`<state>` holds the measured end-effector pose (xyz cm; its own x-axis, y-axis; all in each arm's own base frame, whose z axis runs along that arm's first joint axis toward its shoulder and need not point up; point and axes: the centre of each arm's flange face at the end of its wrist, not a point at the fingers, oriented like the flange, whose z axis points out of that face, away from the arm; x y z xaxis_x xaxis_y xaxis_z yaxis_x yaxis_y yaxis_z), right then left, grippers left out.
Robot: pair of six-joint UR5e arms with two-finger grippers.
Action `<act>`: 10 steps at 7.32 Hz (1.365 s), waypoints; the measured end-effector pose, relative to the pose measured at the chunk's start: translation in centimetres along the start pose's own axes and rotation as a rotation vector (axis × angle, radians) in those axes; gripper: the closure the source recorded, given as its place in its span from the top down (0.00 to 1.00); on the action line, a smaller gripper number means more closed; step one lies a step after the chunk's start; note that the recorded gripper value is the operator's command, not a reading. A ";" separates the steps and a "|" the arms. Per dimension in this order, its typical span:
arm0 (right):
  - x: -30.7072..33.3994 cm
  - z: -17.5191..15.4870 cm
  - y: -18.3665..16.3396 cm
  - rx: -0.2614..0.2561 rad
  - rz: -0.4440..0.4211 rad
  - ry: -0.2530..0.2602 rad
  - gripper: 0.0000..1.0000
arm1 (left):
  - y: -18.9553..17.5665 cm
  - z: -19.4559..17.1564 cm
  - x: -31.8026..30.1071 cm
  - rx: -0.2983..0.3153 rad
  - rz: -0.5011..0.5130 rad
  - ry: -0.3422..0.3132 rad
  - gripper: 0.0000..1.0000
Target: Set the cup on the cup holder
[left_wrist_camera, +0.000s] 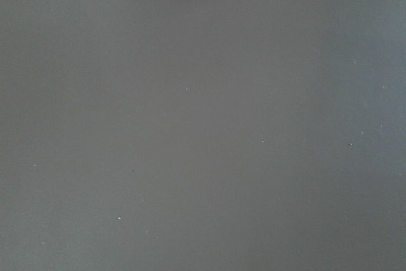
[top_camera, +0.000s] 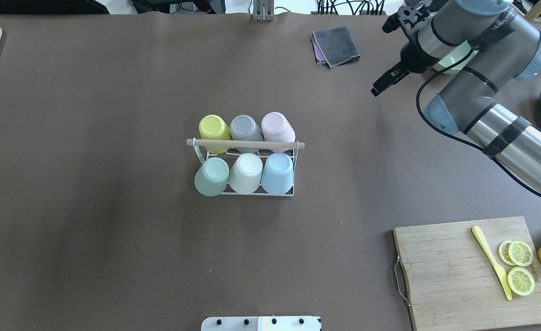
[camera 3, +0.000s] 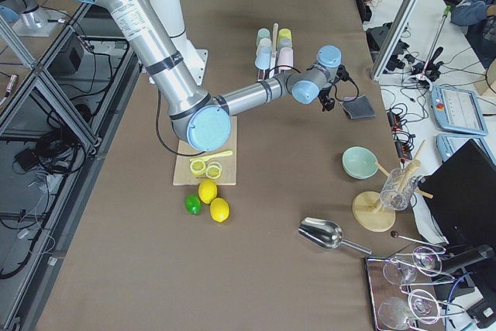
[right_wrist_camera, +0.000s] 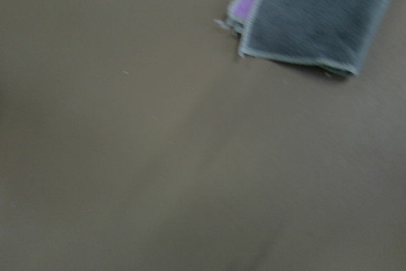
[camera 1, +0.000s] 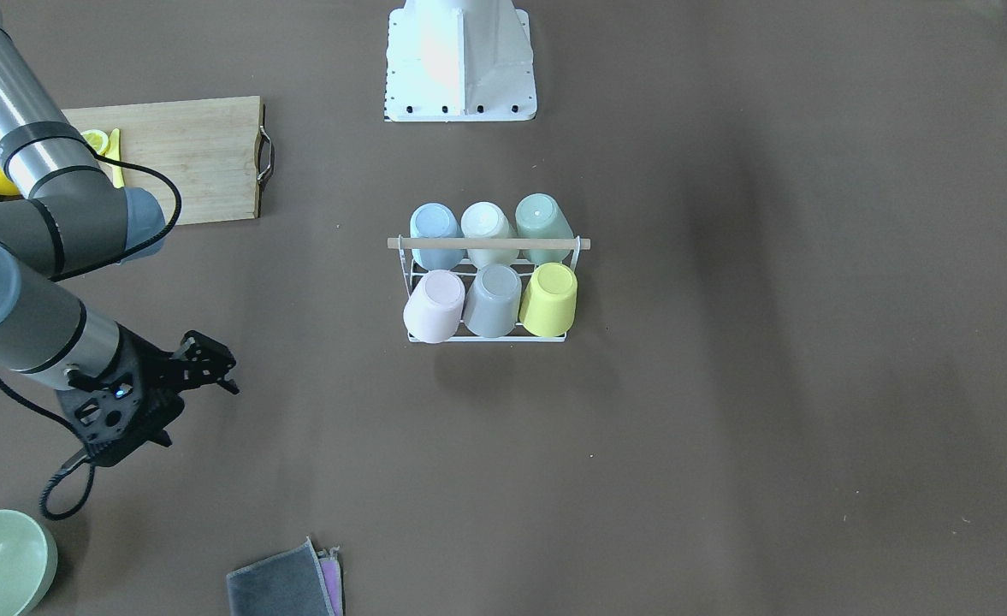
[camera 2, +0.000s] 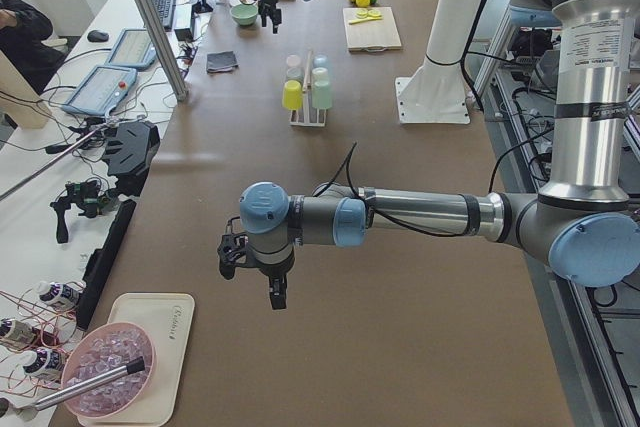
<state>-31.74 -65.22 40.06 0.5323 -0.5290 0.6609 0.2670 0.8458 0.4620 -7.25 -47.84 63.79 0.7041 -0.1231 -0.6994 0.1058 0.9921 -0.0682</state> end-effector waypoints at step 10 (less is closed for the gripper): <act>25.3 -14.6 39.3 -0.189 0.563 0.207 1.00 | 0.1 0.1 -0.2 -0.002 -0.003 0.001 0.98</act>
<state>3.96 -44.38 66.25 0.7718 0.0091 0.6358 0.0280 0.9984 -0.0483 -7.29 -47.76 64.01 0.7030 -0.1264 -0.6999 0.1069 0.9917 -0.0717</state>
